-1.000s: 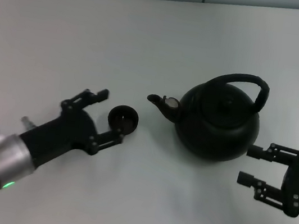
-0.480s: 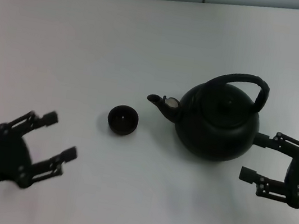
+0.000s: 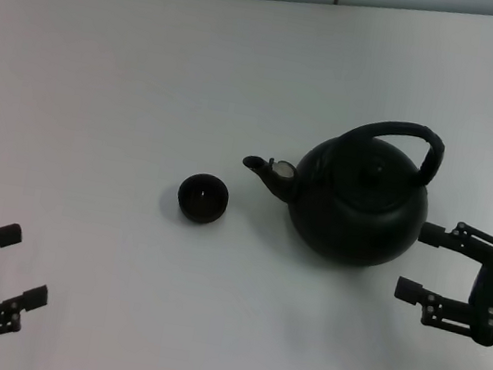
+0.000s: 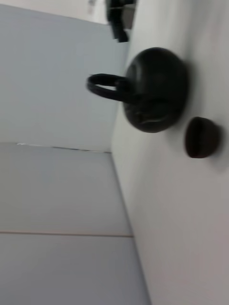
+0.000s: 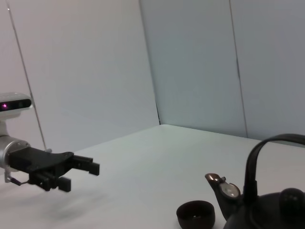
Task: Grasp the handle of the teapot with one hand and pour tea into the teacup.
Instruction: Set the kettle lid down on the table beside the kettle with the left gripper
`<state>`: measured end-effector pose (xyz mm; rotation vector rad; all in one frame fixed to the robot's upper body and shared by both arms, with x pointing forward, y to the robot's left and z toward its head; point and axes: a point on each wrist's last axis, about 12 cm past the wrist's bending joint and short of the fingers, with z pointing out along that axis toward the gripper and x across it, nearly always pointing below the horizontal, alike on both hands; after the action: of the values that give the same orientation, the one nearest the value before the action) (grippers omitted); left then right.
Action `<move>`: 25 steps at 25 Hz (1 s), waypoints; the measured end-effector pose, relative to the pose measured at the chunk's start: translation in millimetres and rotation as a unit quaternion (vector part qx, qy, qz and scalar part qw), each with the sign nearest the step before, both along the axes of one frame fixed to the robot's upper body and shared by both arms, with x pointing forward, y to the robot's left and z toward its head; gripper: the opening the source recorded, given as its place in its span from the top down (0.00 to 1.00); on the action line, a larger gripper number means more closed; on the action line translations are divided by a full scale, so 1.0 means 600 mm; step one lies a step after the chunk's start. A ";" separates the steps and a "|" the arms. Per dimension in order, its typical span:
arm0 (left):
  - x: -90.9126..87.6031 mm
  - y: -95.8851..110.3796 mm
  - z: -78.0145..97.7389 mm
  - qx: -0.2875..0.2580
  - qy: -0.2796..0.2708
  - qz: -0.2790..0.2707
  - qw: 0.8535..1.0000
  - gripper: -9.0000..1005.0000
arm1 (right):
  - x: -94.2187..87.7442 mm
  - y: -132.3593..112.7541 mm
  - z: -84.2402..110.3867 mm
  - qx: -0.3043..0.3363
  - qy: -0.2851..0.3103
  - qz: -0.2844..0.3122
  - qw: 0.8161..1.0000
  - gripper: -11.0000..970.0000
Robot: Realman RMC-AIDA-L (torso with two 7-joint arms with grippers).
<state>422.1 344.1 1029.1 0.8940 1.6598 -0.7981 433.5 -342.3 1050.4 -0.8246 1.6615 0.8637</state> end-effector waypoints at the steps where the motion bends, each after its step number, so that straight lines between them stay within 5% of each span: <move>1: 0.001 0.003 0.000 0.012 0.000 -0.002 1.000 0.18 | 0.000 0.000 -0.001 -0.001 0.001 -0.001 1.000 0.17; 15: 0.003 -0.007 -0.007 0.024 -0.001 0.009 1.000 0.18 | -0.018 0.013 -0.017 0.031 -0.040 -0.038 0.998 0.19; 20: 0.005 -0.010 -0.007 0.016 0.001 0.016 1.000 0.18 | -0.033 0.023 -0.035 0.070 -0.113 -0.142 0.981 0.19; 25: 0.006 -0.012 -0.008 0.009 0.003 0.018 1.000 0.18 | -0.045 0.048 -0.058 0.087 -0.168 -0.281 0.941 0.20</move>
<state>425.6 336.6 1024.6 0.8736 1.6859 -0.7627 406.5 -313.7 1015.4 -0.3155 1.3825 0.4286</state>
